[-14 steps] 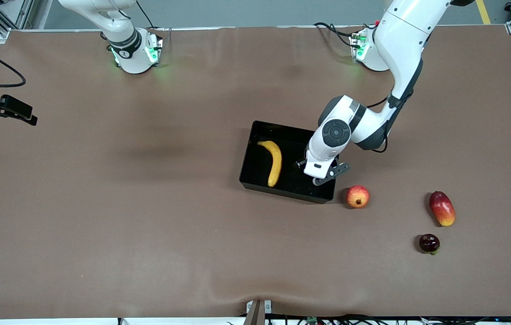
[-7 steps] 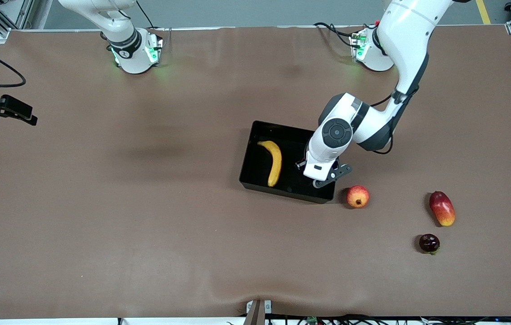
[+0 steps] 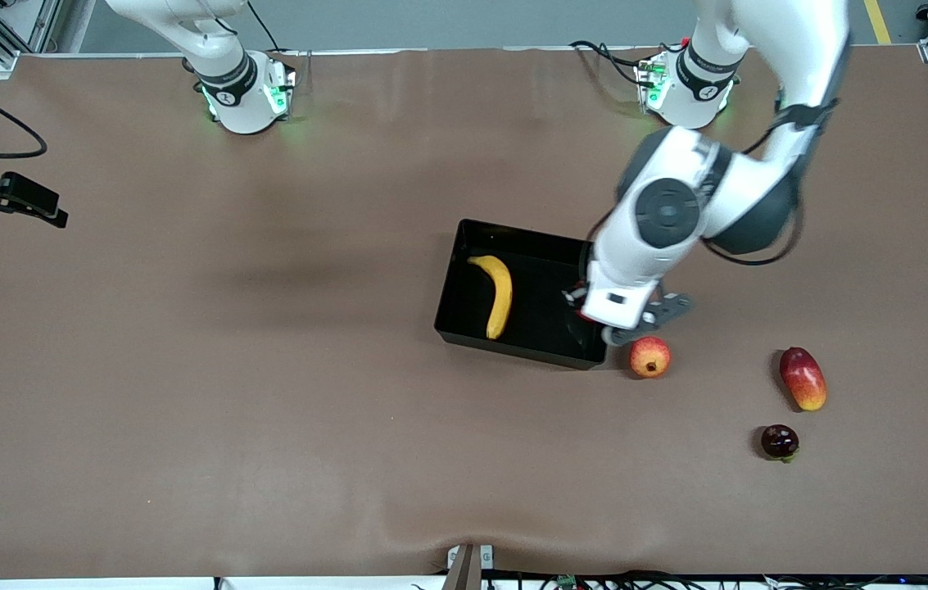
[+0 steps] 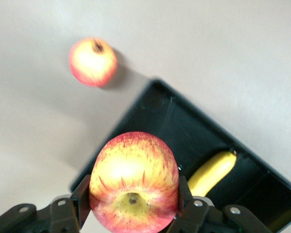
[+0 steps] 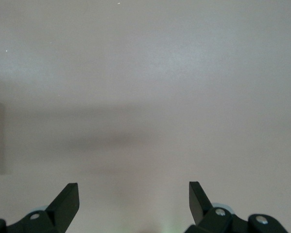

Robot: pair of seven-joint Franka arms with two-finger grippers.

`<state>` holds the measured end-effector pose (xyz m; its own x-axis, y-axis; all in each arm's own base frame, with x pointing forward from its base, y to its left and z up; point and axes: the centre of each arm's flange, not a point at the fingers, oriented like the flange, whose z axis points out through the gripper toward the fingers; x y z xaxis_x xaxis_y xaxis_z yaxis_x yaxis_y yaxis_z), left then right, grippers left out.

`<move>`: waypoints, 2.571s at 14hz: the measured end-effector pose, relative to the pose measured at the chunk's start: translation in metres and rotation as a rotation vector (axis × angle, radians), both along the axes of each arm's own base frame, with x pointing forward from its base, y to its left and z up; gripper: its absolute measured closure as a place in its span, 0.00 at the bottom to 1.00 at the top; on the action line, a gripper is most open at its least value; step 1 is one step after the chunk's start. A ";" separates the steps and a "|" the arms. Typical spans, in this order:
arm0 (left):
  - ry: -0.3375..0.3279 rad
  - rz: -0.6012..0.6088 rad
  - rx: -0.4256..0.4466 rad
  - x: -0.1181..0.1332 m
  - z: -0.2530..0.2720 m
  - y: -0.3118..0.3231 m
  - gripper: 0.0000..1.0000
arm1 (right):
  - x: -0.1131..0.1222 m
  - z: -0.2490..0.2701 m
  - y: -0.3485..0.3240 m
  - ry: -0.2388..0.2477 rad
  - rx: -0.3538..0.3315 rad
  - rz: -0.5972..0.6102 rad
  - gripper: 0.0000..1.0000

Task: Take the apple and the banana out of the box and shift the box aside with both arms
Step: 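Carry the apple beside the mango and open the left gripper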

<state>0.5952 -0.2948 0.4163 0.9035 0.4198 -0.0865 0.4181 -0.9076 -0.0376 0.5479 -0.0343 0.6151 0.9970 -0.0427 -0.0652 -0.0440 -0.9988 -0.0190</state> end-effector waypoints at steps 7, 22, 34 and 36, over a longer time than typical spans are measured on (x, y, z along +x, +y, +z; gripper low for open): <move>0.028 -0.123 -0.024 0.059 -0.014 0.162 0.29 | 0.000 0.000 0.000 0.001 0.000 0.000 0.00; -0.134 -0.124 -0.027 0.121 -0.160 0.216 0.29 | 0.002 -0.006 0.001 0.014 0.000 0.001 0.00; -0.110 -0.123 -0.047 0.121 -0.204 0.211 0.23 | 0.014 -0.030 0.004 0.058 0.001 0.005 0.00; -0.124 -0.123 -0.049 0.124 -0.198 0.210 0.03 | 0.019 -0.041 0.009 0.078 0.001 0.014 0.00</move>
